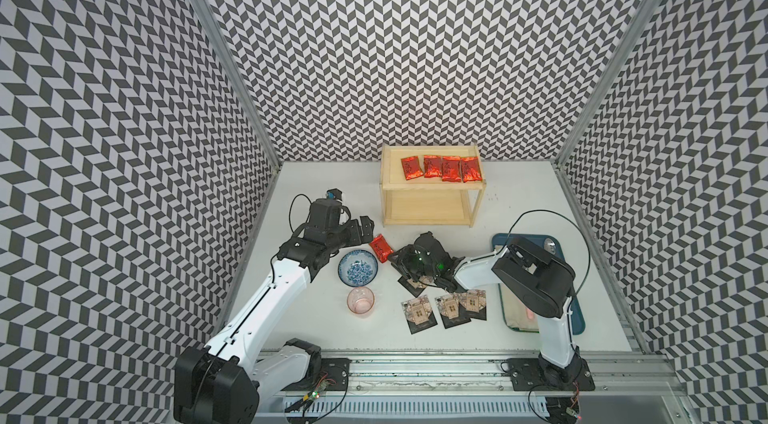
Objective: Place the tea bags on the shelf by color
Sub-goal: Pick up the tea bag from the center of the board.
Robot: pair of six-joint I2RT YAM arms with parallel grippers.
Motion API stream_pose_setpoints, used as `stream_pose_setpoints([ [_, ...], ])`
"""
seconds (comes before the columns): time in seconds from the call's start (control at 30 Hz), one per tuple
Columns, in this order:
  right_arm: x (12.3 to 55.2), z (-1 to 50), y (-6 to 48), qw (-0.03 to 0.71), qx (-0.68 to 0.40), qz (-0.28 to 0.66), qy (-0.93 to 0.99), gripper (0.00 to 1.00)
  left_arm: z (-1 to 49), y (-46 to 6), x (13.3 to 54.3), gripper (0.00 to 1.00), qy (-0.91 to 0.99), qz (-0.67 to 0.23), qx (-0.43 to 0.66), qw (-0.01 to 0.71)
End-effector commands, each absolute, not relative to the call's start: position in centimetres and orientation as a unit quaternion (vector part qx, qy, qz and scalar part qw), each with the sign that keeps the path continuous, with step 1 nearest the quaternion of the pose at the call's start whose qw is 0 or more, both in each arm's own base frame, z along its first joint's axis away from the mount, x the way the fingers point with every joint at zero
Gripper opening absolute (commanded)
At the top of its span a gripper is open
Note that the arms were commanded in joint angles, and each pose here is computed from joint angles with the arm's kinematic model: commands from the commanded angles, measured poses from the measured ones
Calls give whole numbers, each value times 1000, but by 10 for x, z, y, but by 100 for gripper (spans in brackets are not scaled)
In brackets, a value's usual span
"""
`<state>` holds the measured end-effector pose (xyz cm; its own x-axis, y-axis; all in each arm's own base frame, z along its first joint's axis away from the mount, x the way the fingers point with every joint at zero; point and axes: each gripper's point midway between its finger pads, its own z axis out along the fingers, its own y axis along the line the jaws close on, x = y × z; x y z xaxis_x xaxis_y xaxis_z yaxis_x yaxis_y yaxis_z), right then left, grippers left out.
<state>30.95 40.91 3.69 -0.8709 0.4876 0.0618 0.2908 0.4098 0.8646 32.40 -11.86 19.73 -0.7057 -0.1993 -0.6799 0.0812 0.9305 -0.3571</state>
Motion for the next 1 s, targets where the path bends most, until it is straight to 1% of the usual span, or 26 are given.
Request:
stream_pose_setpoints([
  [0.0,320,38,414,103,230,502,827,32,196,-119,323,99,905,-188,-32,381],
  [0.07,324,36,414,104,232,503,826,30,195,-119,323,99,905,-188,-31,379],
  [0.13,327,34,414,102,233,503,826,24,195,-119,323,99,906,-188,-32,379],
  [0.33,329,33,412,99,235,507,823,1,193,-119,324,99,907,-186,-31,378],
  [0.37,329,34,411,99,234,509,823,0,193,-119,324,99,907,-186,-32,378],
  [0.57,333,47,395,113,241,522,810,0,192,-118,325,99,907,-182,-34,378],
  [0.73,326,80,377,143,243,536,796,0,195,-116,326,99,906,-178,-36,382],
  [0.97,302,131,330,189,256,552,770,0,204,-111,326,99,900,-174,-43,397],
])
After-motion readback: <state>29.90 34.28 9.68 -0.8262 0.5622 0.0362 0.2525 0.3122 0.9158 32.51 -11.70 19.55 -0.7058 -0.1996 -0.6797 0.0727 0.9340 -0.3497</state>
